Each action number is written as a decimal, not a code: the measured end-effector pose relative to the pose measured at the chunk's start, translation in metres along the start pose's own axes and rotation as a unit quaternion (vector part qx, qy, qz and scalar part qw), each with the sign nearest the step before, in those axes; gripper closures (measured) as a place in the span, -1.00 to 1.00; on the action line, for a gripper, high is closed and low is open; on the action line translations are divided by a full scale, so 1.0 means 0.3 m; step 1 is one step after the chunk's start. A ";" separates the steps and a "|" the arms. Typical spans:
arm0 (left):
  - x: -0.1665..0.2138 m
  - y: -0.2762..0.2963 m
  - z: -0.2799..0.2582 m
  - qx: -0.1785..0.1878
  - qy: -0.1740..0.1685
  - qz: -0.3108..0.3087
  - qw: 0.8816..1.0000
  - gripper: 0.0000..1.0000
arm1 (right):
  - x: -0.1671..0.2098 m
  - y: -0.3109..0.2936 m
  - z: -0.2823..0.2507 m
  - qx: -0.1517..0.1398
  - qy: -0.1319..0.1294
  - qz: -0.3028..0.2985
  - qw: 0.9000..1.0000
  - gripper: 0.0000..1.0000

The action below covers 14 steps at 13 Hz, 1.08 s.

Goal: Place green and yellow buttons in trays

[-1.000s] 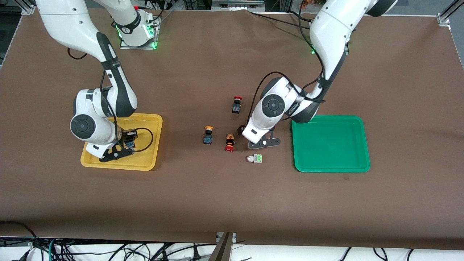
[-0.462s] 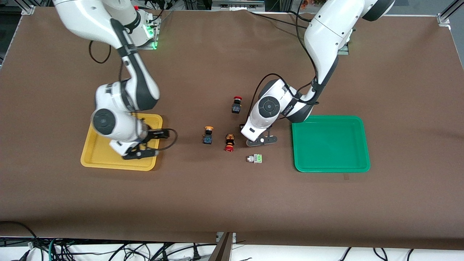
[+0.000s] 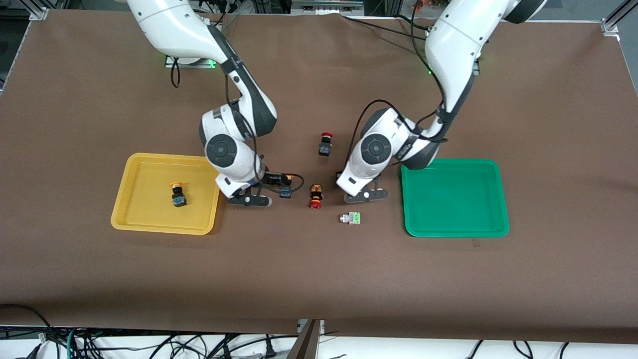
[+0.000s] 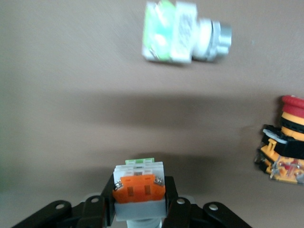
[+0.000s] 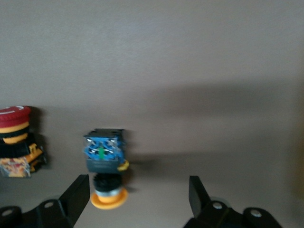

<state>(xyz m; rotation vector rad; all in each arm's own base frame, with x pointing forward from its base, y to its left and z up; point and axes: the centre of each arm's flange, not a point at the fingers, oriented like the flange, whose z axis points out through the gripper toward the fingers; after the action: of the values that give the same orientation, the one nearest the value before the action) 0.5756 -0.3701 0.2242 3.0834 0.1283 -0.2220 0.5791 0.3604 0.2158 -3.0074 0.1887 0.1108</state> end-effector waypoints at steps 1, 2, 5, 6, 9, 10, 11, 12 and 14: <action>0.047 -0.085 -0.090 0.003 -0.002 0.033 0.999 0.15 | -0.011 -0.022 0.039 0.007 0.005 0.009 1.000 -0.86; 0.093 -0.187 -0.164 0.006 -0.006 0.065 0.998 0.15 | -0.023 -0.040 0.073 0.012 0.009 0.015 1.000 -0.86; 0.206 -0.474 -0.243 0.008 -0.022 0.141 0.990 0.15 | -0.034 -0.059 0.135 0.018 0.018 0.021 0.999 -0.76; 0.231 -0.554 -0.232 0.013 -0.026 0.170 0.985 0.15 | -0.030 -0.057 0.141 0.019 0.020 0.022 0.999 -0.52; 0.262 -0.698 -0.168 0.037 -0.042 0.221 0.974 0.15 | -0.019 -0.059 0.126 0.019 0.023 0.008 1.000 0.12; 0.264 -0.720 -0.141 0.050 -0.048 0.229 0.971 0.15 | -0.011 -0.051 0.118 0.015 0.020 -0.004 1.000 0.13; 0.265 -0.737 -0.115 0.062 -0.054 0.235 0.969 0.15 | 0.002 -0.032 0.103 0.008 0.013 -0.018 1.000 0.13; 0.264 -0.746 -0.090 0.065 -0.059 0.237 0.968 0.15 | 0.026 0.002 0.073 -0.002 0.004 -0.033 0.999 0.13; 0.260 -0.749 -0.059 0.065 -0.063 0.238 0.967 -0.13 | 0.090 0.122 -0.032 -0.030 -0.024 -0.071 0.997 0.13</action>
<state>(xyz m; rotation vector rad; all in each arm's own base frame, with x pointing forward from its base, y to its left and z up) 0.6356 -0.1391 0.2211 3.0919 -0.6486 -0.4131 0.6016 0.3198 0.2188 -3.0620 -0.0338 0.1789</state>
